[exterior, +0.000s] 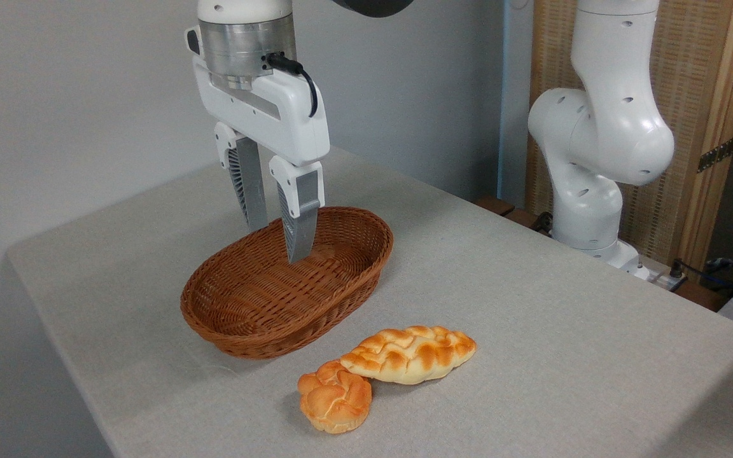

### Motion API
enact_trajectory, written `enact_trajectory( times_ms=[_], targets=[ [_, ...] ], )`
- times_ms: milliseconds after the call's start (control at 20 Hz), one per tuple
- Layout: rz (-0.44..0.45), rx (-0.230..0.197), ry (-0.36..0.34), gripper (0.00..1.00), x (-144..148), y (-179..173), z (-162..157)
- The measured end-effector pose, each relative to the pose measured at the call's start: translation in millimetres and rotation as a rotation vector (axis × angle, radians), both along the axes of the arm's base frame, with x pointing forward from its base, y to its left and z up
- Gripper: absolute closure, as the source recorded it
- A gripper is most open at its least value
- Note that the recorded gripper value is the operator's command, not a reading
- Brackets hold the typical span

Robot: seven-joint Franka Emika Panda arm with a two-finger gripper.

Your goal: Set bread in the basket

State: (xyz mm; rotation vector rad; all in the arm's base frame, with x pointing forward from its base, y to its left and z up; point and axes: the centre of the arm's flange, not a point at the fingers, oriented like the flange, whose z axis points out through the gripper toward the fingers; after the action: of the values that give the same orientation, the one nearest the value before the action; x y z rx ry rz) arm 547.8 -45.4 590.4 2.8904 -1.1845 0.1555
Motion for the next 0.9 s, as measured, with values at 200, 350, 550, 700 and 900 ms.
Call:
enact_trajectory(
  times_ms=[200,350,550,700,900],
  targets=[
    [0.003,0.000,0.002,0.00,-0.1,1.5,-0.3],
    [0.003,0.000,0.003,0.00,-0.1,1.8,-0.3],
    [0.004,0.000,0.003,0.00,0.0,2.4,-0.3],
    [0.005,0.000,0.003,0.00,0.0,2.9,-0.3],
    [0.006,0.000,0.003,0.00,0.0,3.2,-0.3]
  ],
)
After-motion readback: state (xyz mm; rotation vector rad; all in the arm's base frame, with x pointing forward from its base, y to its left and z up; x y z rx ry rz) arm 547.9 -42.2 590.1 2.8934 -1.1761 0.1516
